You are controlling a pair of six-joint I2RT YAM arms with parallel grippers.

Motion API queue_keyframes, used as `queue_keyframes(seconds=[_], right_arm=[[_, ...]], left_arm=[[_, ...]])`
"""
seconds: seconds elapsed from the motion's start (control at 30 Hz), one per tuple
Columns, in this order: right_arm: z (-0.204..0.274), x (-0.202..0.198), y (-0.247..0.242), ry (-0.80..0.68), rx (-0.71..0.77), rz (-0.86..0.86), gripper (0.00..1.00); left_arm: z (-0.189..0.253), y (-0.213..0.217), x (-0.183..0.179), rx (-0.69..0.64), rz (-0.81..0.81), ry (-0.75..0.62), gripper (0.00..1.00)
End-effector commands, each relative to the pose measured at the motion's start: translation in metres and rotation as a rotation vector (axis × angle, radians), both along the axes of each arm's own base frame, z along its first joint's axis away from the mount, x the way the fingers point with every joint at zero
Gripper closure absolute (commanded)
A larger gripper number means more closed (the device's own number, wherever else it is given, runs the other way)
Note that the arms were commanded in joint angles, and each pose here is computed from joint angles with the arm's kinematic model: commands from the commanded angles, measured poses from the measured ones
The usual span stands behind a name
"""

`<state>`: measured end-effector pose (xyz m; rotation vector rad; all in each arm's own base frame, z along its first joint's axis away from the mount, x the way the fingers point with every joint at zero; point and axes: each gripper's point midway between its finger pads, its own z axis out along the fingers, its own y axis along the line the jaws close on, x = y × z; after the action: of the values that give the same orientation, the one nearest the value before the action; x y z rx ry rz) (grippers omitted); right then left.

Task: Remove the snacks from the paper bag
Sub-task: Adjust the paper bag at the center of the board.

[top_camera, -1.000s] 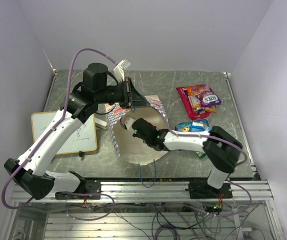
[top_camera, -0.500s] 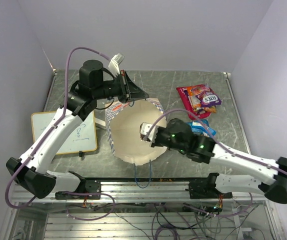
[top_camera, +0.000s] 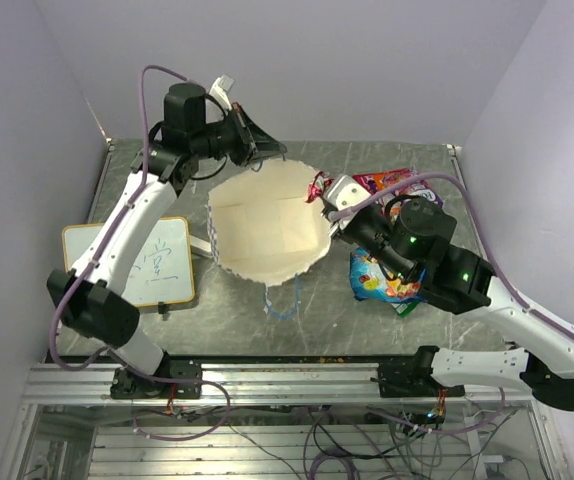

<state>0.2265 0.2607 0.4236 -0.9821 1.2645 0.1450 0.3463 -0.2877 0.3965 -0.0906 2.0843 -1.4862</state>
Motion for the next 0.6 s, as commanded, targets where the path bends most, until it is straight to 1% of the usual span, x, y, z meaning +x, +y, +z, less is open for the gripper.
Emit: queue_keyframes(seconds=[0.0, 0.13, 0.23, 0.4, 0.57], right_arm=[[-0.008, 0.01, -0.019, 0.026, -0.015, -0.104, 1.0], [-0.012, 0.015, -0.037, 0.043, 0.001, -0.165, 1.0], [-0.021, 0.021, -0.049, 0.07, -0.007, -0.208, 1.0], [-0.03, 0.037, -0.07, 0.141, 0.031, -0.313, 1.0], [-0.051, 0.06, -0.092, 0.219, 0.019, -0.431, 1.0]], left_arm=[[0.001, 0.005, 0.031, 0.02, 0.024, -0.033, 0.93], [0.007, -0.008, 0.058, -0.025, 0.001, -0.047, 0.93], [0.002, -0.017, 0.075, -0.059, -0.015, -0.038, 0.93], [-0.021, -0.018, 0.098, -0.037, 0.006, 0.006, 0.93], [-0.031, -0.015, 0.12, -0.032, 0.029, -0.005, 0.93]])
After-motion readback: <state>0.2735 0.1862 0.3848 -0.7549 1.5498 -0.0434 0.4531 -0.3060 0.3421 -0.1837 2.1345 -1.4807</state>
